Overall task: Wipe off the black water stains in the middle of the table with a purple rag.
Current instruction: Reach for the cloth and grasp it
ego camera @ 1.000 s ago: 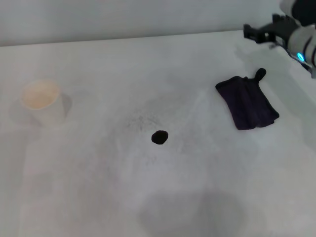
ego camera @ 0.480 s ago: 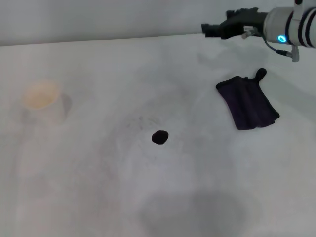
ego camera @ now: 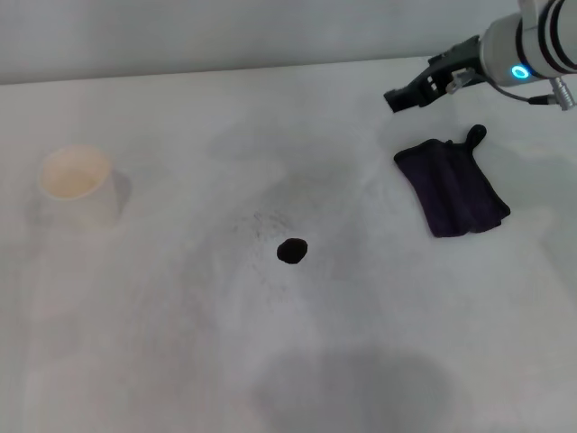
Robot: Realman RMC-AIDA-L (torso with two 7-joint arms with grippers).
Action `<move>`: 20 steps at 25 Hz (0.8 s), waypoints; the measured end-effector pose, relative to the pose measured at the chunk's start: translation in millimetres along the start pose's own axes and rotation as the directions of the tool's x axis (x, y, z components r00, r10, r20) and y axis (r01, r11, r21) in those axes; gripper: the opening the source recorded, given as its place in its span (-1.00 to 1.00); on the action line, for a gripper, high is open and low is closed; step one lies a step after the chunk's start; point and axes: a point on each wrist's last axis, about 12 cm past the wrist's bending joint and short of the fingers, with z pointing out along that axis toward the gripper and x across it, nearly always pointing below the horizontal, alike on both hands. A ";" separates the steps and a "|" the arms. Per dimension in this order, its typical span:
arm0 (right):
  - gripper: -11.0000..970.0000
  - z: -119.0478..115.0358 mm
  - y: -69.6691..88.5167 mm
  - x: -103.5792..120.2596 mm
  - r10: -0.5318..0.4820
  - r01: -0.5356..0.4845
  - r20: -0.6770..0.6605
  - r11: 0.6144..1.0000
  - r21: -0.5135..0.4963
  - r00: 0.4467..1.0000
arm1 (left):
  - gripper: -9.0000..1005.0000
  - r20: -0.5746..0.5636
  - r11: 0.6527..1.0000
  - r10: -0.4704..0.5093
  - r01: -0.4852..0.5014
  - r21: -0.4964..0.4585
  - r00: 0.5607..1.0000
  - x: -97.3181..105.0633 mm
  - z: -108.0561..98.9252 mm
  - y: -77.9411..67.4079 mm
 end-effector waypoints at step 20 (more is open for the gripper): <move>0.77 7.4 6.2 39.5 0.122 -0.113 -0.282 0.992 0.048 0.951 | 0.78 -0.020 1.000 0.001 -0.001 0.019 1.000 -2.2 18.2 -9.5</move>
